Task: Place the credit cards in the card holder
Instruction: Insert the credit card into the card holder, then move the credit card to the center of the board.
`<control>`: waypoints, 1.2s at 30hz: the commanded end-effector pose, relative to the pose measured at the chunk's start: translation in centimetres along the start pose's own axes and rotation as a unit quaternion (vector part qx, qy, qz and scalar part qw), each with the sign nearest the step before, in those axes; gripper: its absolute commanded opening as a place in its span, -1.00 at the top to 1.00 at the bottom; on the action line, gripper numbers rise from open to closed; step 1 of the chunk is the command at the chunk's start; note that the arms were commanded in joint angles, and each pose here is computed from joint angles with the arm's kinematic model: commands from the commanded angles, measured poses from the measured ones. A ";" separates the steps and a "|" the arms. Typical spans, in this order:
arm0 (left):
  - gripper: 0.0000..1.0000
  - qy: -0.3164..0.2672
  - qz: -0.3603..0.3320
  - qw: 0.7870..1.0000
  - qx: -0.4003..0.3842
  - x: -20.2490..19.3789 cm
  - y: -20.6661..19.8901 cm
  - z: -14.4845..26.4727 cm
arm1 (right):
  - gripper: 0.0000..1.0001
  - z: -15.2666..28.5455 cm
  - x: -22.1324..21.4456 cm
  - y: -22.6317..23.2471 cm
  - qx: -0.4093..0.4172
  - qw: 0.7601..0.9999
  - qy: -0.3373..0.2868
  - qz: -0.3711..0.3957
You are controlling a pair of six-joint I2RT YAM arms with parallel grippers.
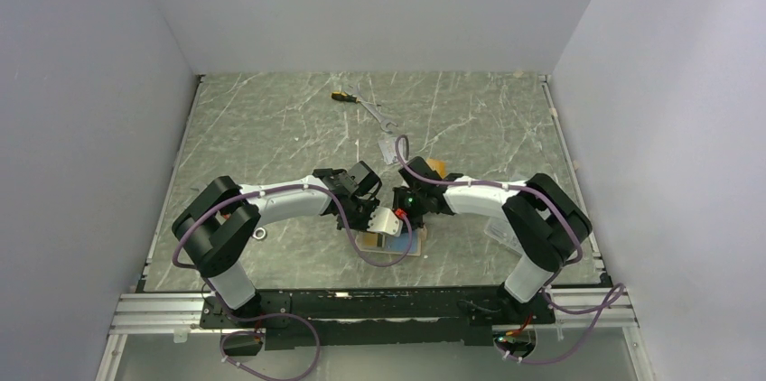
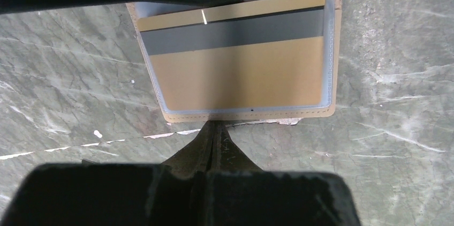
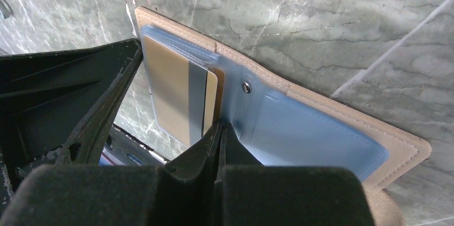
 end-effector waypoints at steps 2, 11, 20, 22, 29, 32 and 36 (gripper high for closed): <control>1.00 0.002 0.015 0.997 -0.082 -0.6 -2.6 -1.3 | 1.00 0.4 0.7 1.3 0.027 0.999 -0.010 0.017; 1.00 0.001 0.020 0.996 -0.082 -0.5 -2.5 -0.8 | 1.00 1.1 1.3 -0.2 0.020 1.000 -0.023 -0.002; 1.00 -0.010 0.045 0.996 -0.071 0.0 -0.9 1.2 | 0.86 3.6 2.9 0.0 0.026 0.999 -0.036 0.003; 0.95 -0.028 0.071 0.995 -0.063 0.1 0.7 2.8 | 0.66 6.0 4.9 -0.2 0.026 0.997 -0.074 0.000; 0.71 -0.133 0.193 0.972 -0.007 -0.6 7.8 10.7 | 0.03 12.2 13.7 -1.1 0.022 0.982 -0.186 0.003; 0.68 -0.193 0.264 0.945 0.021 -1.1 11.1 12.9 | -0.03 11.8 17.8 -2.0 0.016 0.980 -0.201 0.003; 0.55 -0.226 0.357 0.905 0.040 -1.0 14.6 11.6 | -0.07 10.5 22.6 -2.5 -0.002 0.975 -0.222 0.017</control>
Point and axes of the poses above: each gripper's point midway between its finger pads, its own z axis back along the fingers, its own y axis along the line the jaws close on, x = y × z, the point moved 9 cm from there along z, back along the fingers, and after that the axes turned 2 degrees about z, right-handed, at the moved point
